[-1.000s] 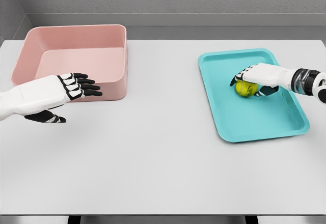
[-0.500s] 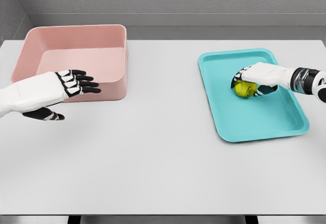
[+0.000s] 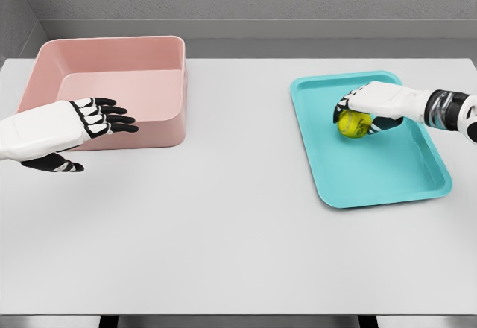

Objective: Put the tennis from the blue tray into the pink basket with both arms

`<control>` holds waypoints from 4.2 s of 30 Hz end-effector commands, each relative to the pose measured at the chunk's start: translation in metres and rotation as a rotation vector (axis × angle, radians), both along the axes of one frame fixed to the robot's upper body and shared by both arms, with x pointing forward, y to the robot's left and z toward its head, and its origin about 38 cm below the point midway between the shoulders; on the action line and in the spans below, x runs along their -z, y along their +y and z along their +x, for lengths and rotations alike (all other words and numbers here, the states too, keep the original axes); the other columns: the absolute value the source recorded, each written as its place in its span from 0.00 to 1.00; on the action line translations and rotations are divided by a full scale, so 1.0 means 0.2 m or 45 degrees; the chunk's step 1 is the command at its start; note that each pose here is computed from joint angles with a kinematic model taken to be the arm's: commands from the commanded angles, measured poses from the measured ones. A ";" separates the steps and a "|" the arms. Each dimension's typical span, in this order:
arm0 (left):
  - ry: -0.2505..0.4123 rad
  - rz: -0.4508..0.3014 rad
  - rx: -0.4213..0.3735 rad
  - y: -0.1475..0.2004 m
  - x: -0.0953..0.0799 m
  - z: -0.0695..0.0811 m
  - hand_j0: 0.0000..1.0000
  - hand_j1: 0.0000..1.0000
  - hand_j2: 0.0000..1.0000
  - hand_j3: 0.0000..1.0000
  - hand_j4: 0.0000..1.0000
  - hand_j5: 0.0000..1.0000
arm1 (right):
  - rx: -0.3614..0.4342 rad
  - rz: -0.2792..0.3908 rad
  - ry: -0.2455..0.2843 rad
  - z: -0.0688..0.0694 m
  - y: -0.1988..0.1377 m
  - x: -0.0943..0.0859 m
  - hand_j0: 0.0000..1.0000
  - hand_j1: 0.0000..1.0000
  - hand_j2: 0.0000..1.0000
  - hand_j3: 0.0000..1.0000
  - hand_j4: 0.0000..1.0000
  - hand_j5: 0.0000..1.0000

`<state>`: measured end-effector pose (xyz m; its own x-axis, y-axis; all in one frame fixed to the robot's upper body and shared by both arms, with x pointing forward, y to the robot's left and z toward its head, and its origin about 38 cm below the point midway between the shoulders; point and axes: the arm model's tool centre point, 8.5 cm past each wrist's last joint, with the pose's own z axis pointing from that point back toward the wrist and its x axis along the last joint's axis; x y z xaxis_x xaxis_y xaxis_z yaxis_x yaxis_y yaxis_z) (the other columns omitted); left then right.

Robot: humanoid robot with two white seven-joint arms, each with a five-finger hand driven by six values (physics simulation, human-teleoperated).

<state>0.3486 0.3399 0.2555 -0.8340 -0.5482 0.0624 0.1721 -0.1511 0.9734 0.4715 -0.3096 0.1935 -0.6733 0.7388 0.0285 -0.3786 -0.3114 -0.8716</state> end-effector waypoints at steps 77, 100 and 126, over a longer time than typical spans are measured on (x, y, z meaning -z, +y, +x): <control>0.097 -0.065 0.136 -0.22 -0.11 0.09 1.00 1.00 1.00 1.00 1.00 1.00 | -0.591 0.197 -0.031 -0.29 0.91 -0.06 0.59 0.59 0.59 0.59 0.59 0.59; -0.096 -0.215 0.271 -0.52 -0.16 0.16 1.00 1.00 1.00 1.00 1.00 1.00 | -0.607 0.199 0.046 -0.30 1.00 0.06 0.59 0.59 0.59 0.59 0.59 0.59; -0.101 -0.120 0.237 -0.43 -0.16 0.16 1.00 1.00 1.00 1.00 1.00 1.00 | -0.303 0.155 -0.323 -0.07 0.37 -0.41 1.00 1.00 1.00 1.00 1.00 1.00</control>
